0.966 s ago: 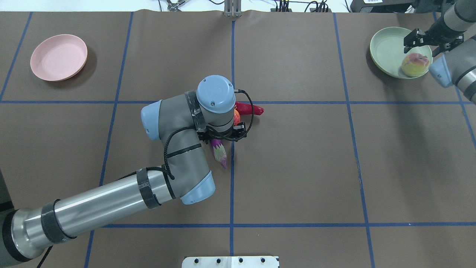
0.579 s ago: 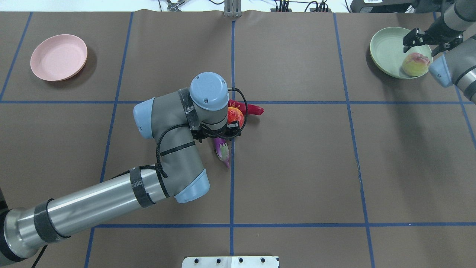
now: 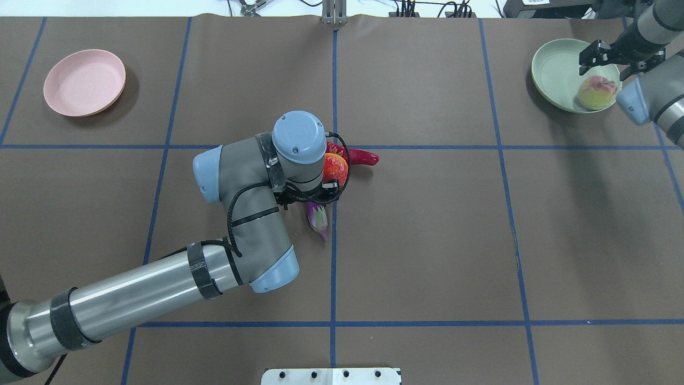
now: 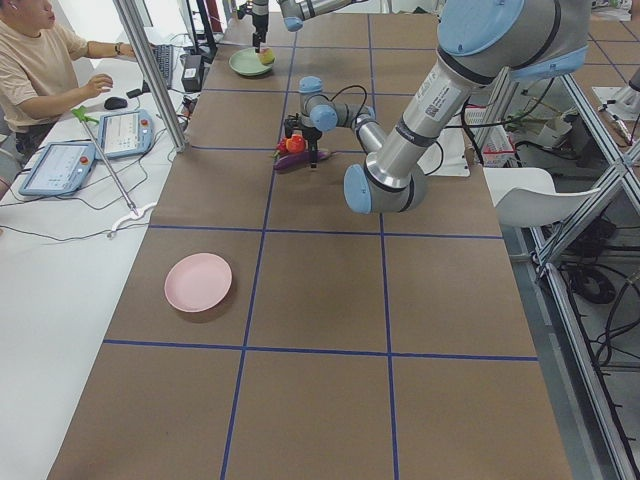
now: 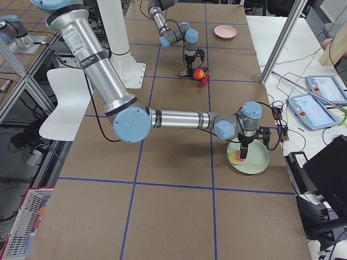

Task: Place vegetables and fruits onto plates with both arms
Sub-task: 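Grasp the purple eggplant with the left gripper and lift it, then carry eggplant to pink plate with left gripper while right reaches pomegranate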

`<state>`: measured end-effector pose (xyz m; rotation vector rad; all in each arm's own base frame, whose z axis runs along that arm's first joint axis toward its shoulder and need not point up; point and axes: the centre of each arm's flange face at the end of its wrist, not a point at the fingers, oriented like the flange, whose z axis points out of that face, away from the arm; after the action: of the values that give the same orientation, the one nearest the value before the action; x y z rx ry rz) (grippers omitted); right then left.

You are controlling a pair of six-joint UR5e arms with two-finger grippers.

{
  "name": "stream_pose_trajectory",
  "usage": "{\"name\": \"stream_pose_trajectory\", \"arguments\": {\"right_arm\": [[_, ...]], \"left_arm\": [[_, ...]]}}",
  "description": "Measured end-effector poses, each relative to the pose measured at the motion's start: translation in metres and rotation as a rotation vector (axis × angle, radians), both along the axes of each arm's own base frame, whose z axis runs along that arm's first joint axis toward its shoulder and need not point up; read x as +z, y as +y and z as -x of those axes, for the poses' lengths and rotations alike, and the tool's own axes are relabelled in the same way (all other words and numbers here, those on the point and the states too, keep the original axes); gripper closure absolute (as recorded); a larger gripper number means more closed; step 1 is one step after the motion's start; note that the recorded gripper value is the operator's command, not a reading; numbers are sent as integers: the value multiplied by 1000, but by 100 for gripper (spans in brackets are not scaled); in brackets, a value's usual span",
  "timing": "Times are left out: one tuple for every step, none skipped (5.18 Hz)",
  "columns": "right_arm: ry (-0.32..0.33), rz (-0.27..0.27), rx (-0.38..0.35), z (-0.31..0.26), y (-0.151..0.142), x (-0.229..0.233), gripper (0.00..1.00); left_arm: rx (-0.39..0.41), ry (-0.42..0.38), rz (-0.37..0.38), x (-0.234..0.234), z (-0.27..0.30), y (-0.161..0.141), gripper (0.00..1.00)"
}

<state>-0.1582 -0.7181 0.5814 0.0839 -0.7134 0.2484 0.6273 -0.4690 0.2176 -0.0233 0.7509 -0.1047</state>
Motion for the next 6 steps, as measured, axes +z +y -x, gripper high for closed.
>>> {"name": "stream_pose_trajectory", "arguments": {"right_arm": [[-2, -3, 0, 0, 0, -1, 0], [-3, -5, 0, 0, 0, -3, 0], [-3, -6, 0, 0, 0, -3, 0], [-4, -9, 0, 0, 0, -4, 0], [-11, -29, 1, -1, 1, -15, 0], [-36, -62, 16, 4, 3, -43, 0]], "left_arm": [[-2, 12, -3, -8, 2, -1, 100], [-8, 34, -12, -19, 8, -2, 100], [-21, 54, -21, -26, 21, -5, 100], [-45, 65, 6, -15, 45, -14, 100], [-86, 79, 59, 18, 96, -26, 100], [-131, 92, 103, 48, 154, -41, 100]]}}
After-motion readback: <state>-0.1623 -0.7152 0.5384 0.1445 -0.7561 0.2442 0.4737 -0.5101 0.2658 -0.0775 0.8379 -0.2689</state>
